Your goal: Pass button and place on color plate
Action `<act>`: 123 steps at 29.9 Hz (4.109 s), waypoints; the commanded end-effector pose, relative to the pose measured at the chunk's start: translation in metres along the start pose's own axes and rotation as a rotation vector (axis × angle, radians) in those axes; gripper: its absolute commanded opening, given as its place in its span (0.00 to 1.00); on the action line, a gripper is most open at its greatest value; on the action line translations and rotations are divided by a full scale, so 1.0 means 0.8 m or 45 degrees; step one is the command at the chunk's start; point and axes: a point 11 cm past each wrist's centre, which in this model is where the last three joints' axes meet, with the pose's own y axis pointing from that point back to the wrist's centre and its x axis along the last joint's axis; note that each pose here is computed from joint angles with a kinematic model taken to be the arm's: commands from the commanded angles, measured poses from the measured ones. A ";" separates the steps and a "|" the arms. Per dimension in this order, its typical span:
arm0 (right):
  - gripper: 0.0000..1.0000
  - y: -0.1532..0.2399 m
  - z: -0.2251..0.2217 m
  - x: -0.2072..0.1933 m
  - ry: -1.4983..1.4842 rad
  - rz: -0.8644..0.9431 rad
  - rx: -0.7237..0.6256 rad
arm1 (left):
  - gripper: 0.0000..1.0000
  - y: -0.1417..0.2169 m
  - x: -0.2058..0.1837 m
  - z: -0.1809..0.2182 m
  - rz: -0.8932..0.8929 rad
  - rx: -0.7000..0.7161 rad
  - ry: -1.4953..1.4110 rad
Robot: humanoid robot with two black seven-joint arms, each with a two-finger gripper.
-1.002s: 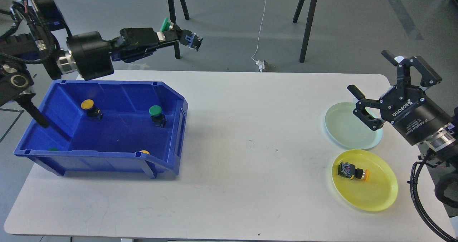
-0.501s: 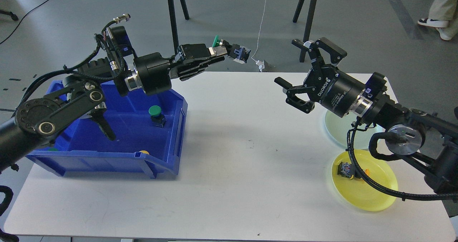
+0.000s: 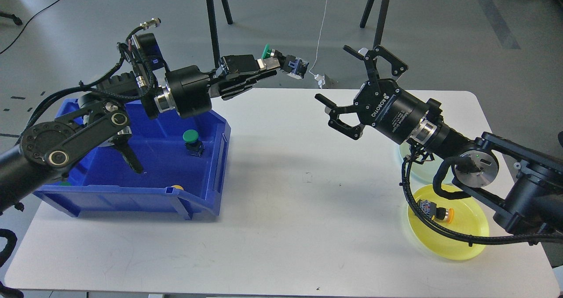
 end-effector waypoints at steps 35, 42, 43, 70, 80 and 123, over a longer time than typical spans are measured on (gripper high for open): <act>0.72 -0.048 0.023 -0.010 -0.132 -0.040 0.019 | 0.06 0.000 -0.004 -0.003 -0.015 0.009 0.002; 0.55 -0.048 0.023 -0.010 -0.130 -0.040 0.022 | 0.07 0.001 -0.004 -0.004 -0.014 0.011 0.003; 0.53 -0.048 0.023 -0.010 -0.130 -0.040 0.022 | 0.07 0.001 -0.004 -0.004 -0.014 0.010 0.003; 0.06 -0.039 0.007 -0.005 -0.129 -0.024 0.078 | 0.55 0.001 -0.001 -0.001 0.009 -0.004 0.014; 0.03 0.120 -0.041 0.082 -0.215 0.396 0.424 | 0.82 0.038 0.027 -0.014 0.128 0.034 0.096; 1.00 0.159 -0.120 0.068 0.078 0.363 0.338 | 0.95 0.212 0.137 -0.080 0.918 -0.049 0.656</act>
